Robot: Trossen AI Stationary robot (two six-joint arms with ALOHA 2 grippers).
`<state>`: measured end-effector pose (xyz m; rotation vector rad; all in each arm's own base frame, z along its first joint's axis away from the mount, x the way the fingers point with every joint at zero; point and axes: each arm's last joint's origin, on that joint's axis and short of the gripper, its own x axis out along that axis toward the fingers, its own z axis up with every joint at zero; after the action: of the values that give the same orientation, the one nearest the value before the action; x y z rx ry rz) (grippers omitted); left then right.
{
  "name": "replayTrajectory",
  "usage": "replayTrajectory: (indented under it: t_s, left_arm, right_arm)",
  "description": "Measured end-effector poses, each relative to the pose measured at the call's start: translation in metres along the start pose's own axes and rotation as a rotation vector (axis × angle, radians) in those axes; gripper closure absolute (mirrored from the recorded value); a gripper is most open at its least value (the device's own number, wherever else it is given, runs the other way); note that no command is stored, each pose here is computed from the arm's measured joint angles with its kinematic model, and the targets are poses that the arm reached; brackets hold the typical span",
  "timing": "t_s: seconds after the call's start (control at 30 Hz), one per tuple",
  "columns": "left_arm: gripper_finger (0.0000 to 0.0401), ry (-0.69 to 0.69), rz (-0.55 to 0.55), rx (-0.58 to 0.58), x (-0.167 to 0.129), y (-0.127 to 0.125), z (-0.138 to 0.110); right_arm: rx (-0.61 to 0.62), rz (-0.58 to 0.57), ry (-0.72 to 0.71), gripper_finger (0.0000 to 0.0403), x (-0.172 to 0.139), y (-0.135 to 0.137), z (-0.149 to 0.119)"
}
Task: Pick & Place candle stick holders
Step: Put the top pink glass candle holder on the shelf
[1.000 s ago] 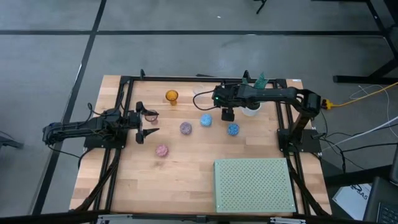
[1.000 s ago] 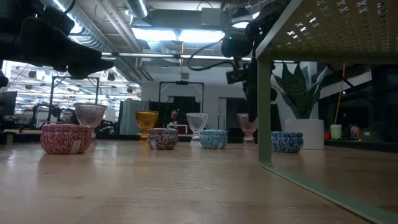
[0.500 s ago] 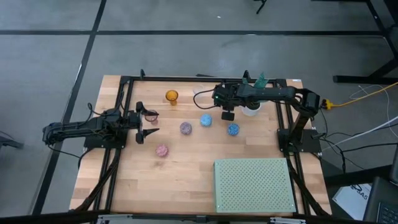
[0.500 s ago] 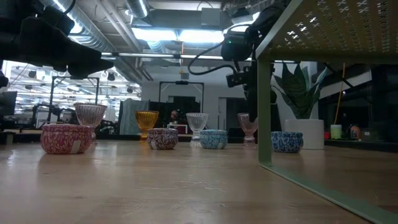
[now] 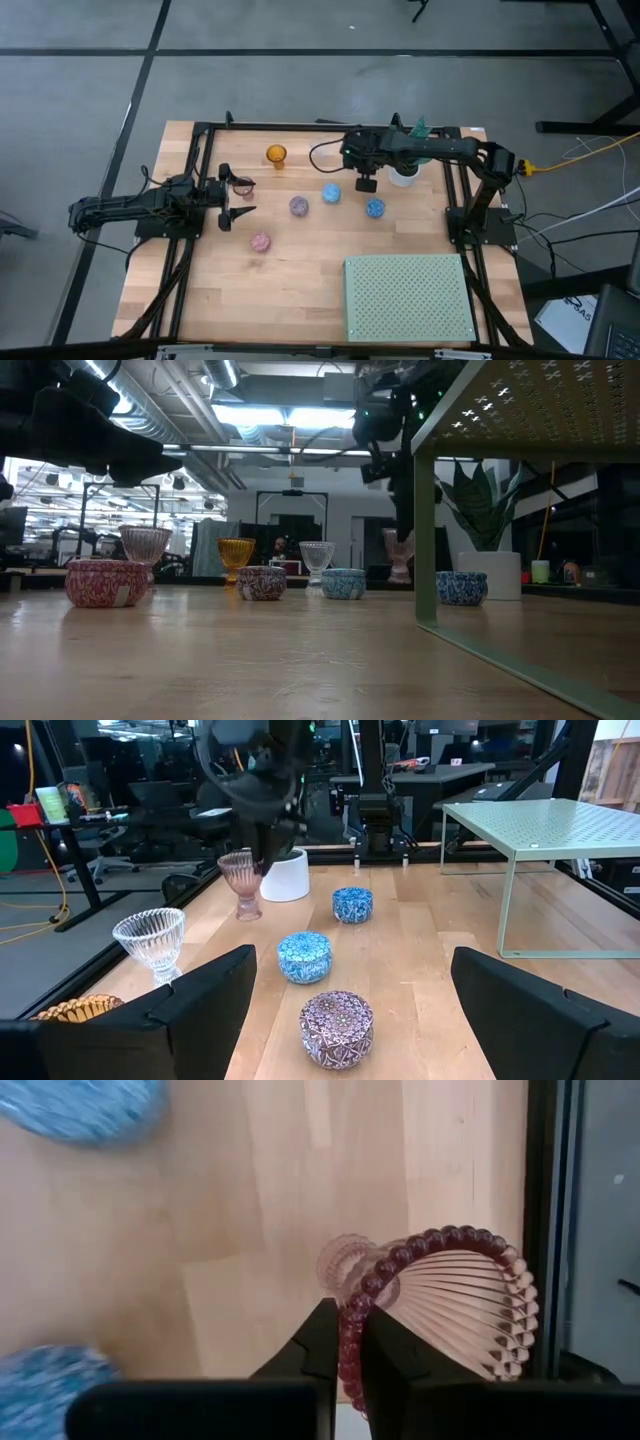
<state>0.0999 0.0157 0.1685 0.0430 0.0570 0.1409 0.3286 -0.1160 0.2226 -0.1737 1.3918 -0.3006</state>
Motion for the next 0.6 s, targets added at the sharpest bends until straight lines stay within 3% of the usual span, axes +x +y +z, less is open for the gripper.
replayTrajectory:
  t_s: [0.33,0.6]
  left_arm:
    - [0.0067,0.0,0.0,0.0,0.0,0.0,0.0]
    - [0.0067,0.0,0.0,0.0,0.0,0.0,0.0]
  right_arm:
    - [-0.045,0.039,-0.065,0.0381,-0.071,0.005,0.025]
    - [-0.092,0.071,-0.087,0.0381,-0.125,0.037,0.03]
